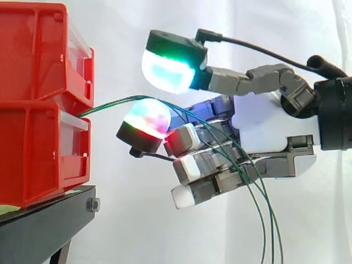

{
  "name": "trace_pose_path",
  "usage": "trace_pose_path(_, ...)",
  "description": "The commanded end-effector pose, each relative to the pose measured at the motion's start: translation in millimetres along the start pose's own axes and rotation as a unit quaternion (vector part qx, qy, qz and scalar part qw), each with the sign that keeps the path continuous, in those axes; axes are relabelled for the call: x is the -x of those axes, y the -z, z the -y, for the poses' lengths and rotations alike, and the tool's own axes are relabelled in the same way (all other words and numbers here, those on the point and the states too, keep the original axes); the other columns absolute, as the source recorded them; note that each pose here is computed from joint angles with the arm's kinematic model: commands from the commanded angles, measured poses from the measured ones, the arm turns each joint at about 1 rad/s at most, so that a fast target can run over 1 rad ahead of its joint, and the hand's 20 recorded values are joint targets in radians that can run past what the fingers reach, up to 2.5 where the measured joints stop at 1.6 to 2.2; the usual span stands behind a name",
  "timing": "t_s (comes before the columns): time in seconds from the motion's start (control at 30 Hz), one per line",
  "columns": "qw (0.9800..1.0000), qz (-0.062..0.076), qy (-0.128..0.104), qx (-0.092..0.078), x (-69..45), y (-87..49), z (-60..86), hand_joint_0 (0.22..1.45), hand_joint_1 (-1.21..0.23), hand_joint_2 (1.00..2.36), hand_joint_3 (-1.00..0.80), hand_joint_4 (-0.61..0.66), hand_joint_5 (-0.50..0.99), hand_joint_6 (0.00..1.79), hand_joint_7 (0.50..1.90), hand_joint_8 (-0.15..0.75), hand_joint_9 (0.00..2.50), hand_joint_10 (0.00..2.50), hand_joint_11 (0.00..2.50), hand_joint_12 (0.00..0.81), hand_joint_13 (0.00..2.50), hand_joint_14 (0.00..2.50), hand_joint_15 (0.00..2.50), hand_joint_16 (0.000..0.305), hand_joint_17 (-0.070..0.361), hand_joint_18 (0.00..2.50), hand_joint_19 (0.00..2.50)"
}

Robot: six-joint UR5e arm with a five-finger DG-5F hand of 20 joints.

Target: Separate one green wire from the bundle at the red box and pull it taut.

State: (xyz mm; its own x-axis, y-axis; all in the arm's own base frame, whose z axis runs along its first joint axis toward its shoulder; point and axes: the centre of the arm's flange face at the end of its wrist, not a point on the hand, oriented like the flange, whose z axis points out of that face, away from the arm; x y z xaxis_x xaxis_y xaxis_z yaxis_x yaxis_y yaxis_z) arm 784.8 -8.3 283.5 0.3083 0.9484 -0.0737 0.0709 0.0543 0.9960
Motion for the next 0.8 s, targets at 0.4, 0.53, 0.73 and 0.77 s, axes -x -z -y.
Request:
trace_pose_path(0.4,0.9999,-0.001,0.011,-0.006,2.1,8.2,-15.9,0.65,-0.85,1.02,-0.20,-0.01,-0.17,0.91,1.15,0.261,1.13,0.02,1.21,0.368,1.08,0.03,0.74,0.048,0.107,0.81,0.54)
trace_pose_path(0.53,0.9999,0.000,0.012,-0.007,5.0,6.9,-14.6,0.60,-0.79,1.00,-0.50,0.10,-0.17,0.90,1.03,0.262,1.13,0.02,1.20,0.363,1.08,0.03,0.74,0.048,0.107,0.80,0.54)
trace_pose_path(0.73,0.9999,0.001,0.012,-0.006,8.4,5.9,-16.3,0.59,-0.50,1.01,-0.41,0.09,-0.15,0.87,1.08,0.265,1.21,0.02,1.19,0.371,1.10,0.03,0.75,0.049,0.110,0.81,0.58)
trace_pose_path(0.77,0.9999,0.001,0.013,-0.006,8.5,6.0,-16.2,0.60,-0.50,1.01,-0.40,0.08,-0.15,0.87,1.08,0.271,1.21,0.02,1.18,0.373,1.11,0.03,0.75,0.049,0.110,0.81,0.58)
